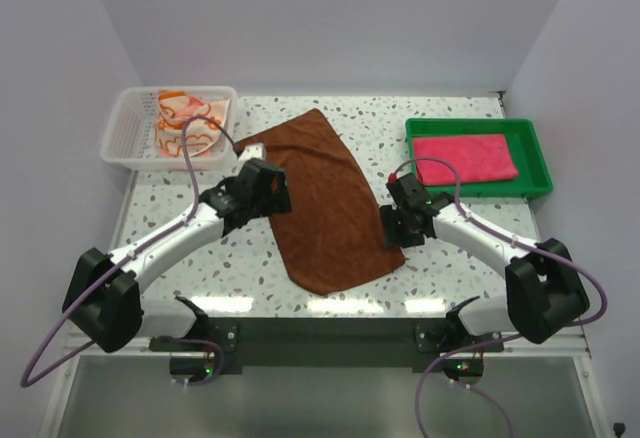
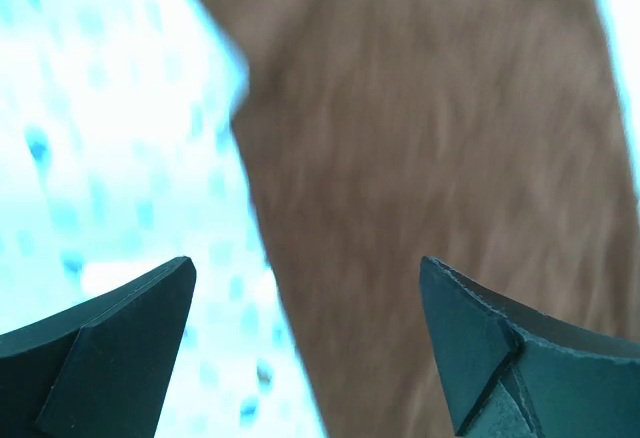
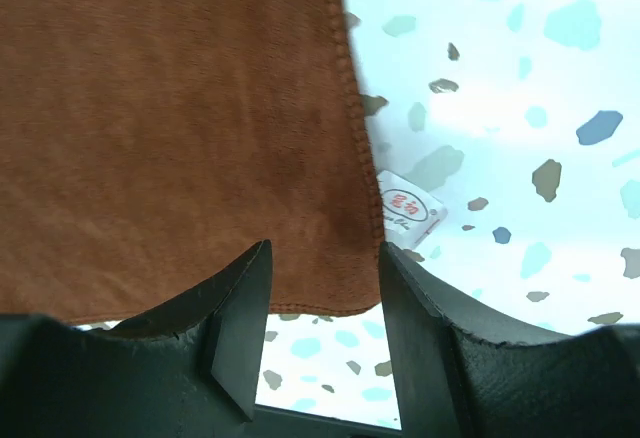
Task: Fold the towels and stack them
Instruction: Flatten out the crumpled towel
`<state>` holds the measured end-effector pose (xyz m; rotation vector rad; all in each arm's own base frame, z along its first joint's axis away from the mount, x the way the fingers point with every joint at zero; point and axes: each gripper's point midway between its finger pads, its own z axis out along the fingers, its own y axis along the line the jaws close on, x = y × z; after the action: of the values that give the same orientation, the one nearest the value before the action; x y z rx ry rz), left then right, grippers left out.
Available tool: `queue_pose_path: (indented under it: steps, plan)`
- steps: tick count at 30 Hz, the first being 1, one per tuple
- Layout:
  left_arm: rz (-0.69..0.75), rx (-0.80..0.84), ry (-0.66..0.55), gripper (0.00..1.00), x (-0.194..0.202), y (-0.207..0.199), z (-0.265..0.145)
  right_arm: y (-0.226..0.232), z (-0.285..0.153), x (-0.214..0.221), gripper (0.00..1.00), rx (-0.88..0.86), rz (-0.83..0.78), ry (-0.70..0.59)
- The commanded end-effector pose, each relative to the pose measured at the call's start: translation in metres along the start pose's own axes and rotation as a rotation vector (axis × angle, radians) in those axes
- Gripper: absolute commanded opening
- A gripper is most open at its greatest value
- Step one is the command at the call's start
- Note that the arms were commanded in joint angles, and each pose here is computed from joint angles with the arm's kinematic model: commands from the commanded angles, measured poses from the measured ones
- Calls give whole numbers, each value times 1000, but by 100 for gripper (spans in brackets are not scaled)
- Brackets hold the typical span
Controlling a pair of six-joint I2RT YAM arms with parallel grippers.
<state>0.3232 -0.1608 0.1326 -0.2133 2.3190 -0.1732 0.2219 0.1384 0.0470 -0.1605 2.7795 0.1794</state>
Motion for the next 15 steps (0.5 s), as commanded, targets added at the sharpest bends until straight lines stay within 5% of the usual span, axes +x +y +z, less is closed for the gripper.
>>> queue_pose_path:
  steps: [1,15]
  plan:
    - [-70,-45,191,98,79,24,-13,-9,1,-7,50,18,47,-47]
    - [-5,1,443,81,182,-2,-32,-20,9,-2,50,15,92,-36]
